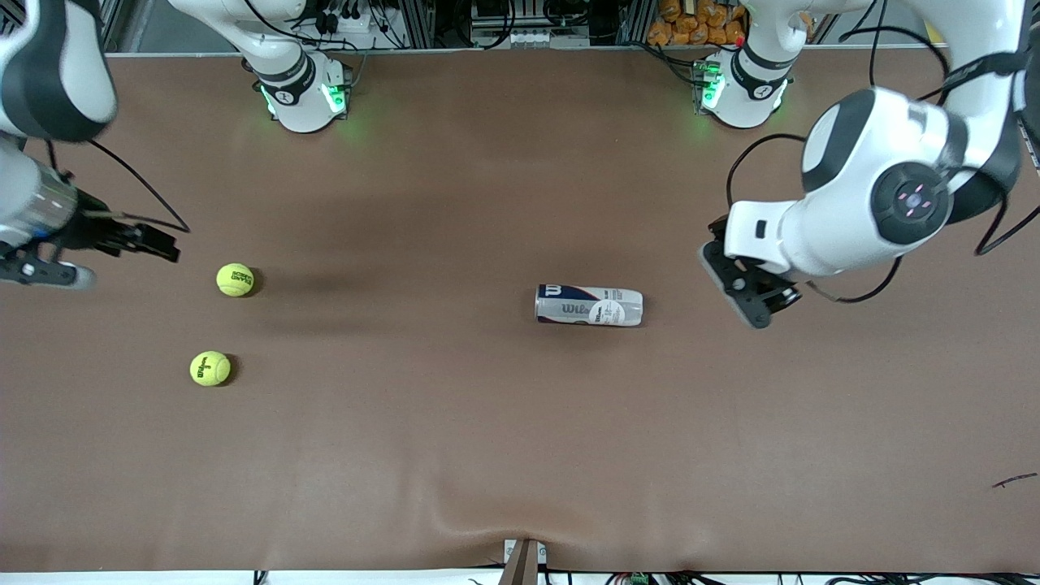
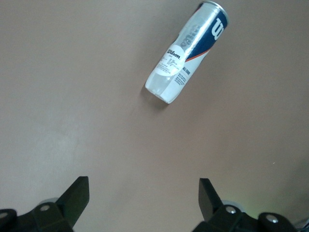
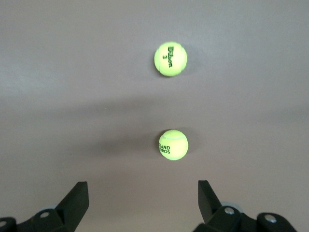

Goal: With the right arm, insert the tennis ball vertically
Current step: 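Lower the left gripper onto the can while the right gripper reaches a ball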

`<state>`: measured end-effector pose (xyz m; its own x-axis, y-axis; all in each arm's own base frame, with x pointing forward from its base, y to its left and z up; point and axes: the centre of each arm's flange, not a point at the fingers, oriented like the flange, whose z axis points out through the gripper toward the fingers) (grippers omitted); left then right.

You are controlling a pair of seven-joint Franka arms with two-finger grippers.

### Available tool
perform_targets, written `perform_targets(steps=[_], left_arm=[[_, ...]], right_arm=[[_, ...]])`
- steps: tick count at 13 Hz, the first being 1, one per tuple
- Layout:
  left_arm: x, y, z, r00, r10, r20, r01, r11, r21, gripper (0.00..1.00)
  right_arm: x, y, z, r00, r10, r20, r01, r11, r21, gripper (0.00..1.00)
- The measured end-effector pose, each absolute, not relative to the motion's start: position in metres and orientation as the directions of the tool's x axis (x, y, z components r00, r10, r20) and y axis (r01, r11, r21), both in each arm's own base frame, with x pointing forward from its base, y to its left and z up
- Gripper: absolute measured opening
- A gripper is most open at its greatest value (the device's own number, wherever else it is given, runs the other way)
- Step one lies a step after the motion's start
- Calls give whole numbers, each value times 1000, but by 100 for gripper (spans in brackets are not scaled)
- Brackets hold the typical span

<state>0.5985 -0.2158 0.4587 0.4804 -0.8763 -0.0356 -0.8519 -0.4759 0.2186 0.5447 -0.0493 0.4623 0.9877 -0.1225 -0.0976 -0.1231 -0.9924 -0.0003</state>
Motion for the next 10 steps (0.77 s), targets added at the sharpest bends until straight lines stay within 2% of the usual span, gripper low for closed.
perform_targets(steps=[6,10], left_arm=[[606,-279,398,221,-975,0,-965,-219,147,100],[603,-313,354,107,-994,18,-986,-104,128,100]], right_arm=[[533,-78,415,968,-172,-181,-174,-985,3,100],[525,-81,384,969,-179,-172,-181,-983,3,100]])
